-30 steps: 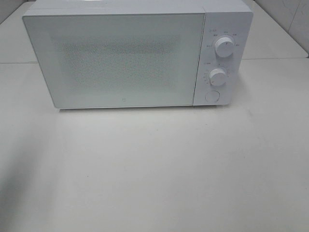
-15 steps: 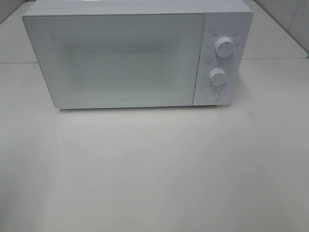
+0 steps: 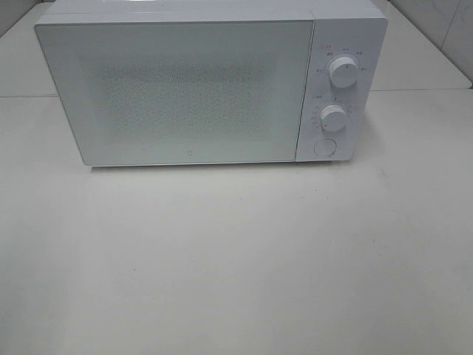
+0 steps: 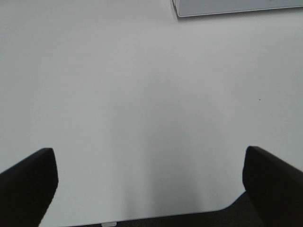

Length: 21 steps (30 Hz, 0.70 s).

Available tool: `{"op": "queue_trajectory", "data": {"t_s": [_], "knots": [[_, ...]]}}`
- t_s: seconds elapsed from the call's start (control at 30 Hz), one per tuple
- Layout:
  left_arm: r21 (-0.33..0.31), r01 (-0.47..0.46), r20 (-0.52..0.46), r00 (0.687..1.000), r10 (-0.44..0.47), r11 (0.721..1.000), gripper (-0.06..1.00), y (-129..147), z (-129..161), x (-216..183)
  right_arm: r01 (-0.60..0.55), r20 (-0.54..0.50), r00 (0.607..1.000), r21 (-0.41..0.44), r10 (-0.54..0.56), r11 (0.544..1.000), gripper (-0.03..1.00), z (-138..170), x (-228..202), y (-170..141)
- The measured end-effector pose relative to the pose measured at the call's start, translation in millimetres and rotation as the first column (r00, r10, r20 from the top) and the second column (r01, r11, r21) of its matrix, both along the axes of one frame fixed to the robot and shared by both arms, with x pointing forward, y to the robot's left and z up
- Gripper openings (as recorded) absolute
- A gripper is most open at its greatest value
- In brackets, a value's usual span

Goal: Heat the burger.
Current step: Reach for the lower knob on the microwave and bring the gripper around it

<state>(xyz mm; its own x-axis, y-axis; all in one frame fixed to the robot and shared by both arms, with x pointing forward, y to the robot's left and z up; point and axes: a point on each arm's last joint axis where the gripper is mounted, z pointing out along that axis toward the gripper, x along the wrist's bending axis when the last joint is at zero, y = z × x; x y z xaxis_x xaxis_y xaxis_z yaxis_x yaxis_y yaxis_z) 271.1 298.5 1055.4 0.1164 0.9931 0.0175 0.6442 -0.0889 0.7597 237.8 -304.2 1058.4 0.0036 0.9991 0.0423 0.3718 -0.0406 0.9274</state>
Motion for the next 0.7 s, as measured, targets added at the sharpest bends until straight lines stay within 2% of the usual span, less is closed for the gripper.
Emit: {"op": "queue_trajectory", "data": {"t_s": [0.3,0.43,0.47,0.5,0.57,0.7], "knots": [[0.000,0.001,0.010,1.000,-0.001,1.000,0.98,0.2,0.3,-1.8,0.000,0.000,1.000,0.000,0.000,1.000,0.67,0.0,0.0,0.0],[-0.008,-0.049,0.089,0.995,0.050,0.999,0.98,2.5,2.2,-14.6,0.000,0.000,1.000,0.000,0.000,1.000,0.67,0.0,0.0,0.0],[-0.016,-0.088,0.154,0.984,0.089,0.996,0.98,3.5,3.0,-25.1,0.000,0.000,1.000,0.000,0.000,1.000,0.67,0.0,0.0,0.0],[-0.016,-0.088,0.154,0.984,0.089,0.996,0.98,3.5,3.0,-25.1,0.000,0.000,1.000,0.000,0.000,1.000,0.67,0.0,0.0,0.0],[-0.024,-0.137,0.233,0.963,0.138,0.990,0.98,3.4,2.9,-38.4,0.000,-0.001,1.000,0.000,0.000,1.000,0.67,-0.1,0.0,0.0],[-0.026,-0.174,0.249,0.953,0.175,0.984,0.98,3.0,2.8,-41.2,0.000,-0.001,1.000,0.000,0.000,1.000,0.67,-0.1,0.0,0.0]]}}
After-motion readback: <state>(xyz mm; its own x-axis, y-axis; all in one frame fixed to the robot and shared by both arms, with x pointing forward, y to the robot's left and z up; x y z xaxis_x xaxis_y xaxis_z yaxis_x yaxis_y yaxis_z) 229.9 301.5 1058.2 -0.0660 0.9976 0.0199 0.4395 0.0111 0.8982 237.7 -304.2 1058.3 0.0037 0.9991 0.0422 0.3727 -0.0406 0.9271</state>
